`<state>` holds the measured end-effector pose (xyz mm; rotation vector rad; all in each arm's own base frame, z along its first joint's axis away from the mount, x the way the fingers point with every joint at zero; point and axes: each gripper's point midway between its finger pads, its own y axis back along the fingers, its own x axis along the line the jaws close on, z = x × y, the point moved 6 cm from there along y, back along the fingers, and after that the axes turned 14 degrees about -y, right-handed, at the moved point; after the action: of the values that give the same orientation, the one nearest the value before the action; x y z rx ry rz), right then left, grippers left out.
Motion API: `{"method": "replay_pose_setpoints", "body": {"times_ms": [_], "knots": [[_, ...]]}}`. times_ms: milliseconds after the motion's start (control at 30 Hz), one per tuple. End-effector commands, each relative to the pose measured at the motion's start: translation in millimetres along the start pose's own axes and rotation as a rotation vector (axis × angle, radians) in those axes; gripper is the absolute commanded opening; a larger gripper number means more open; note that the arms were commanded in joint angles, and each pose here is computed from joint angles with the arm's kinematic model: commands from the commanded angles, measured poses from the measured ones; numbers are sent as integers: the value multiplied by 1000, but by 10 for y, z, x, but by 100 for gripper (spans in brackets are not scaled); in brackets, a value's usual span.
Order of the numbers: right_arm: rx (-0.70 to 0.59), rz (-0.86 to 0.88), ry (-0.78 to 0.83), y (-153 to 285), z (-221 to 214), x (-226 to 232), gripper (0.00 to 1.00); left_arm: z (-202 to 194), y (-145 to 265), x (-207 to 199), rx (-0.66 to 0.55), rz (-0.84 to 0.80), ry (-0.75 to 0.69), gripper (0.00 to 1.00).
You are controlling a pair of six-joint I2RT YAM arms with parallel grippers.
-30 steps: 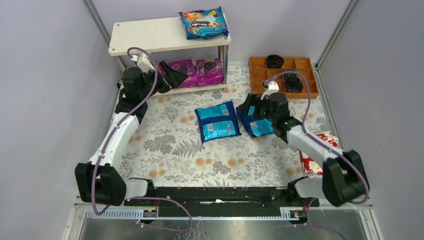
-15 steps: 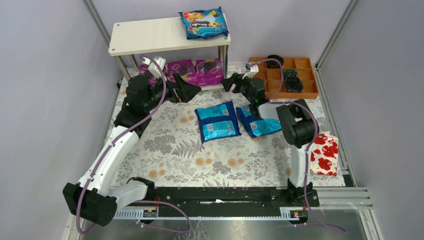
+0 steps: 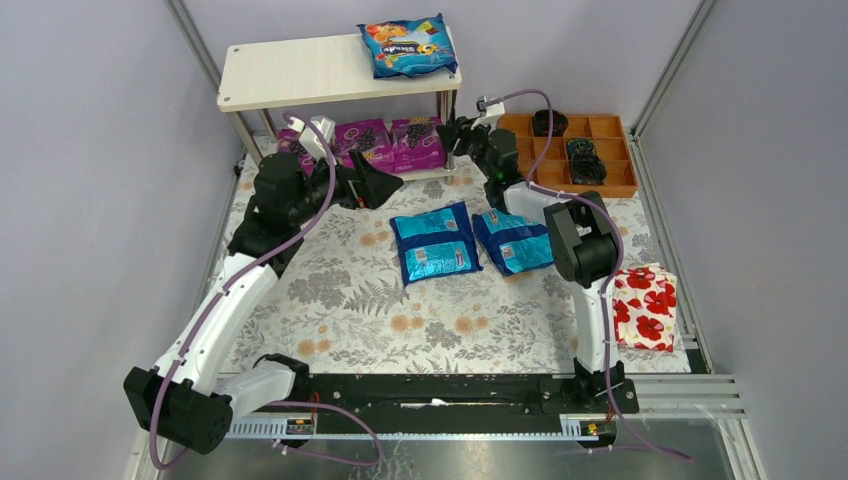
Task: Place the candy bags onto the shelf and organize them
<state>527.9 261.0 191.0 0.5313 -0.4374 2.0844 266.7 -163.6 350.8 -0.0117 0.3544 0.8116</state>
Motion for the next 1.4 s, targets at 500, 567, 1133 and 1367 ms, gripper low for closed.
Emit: {"method": "replay_pose_setpoints", "body": {"times_ms": [500, 567, 1133, 1367], "knots": [[-50, 118, 202, 232, 298, 571, 4, 194, 5, 35, -67, 11, -22, 99], [-61, 124, 211, 316, 329, 601, 0, 196, 2, 41, -68, 10, -19, 99], [155, -120, 137, 1133, 122, 493, 81, 76, -96, 91, -49, -28, 41, 99], [334, -202, -60, 2035, -221, 698, 100, -239, -284, 153, -9, -106, 186, 99]]}}
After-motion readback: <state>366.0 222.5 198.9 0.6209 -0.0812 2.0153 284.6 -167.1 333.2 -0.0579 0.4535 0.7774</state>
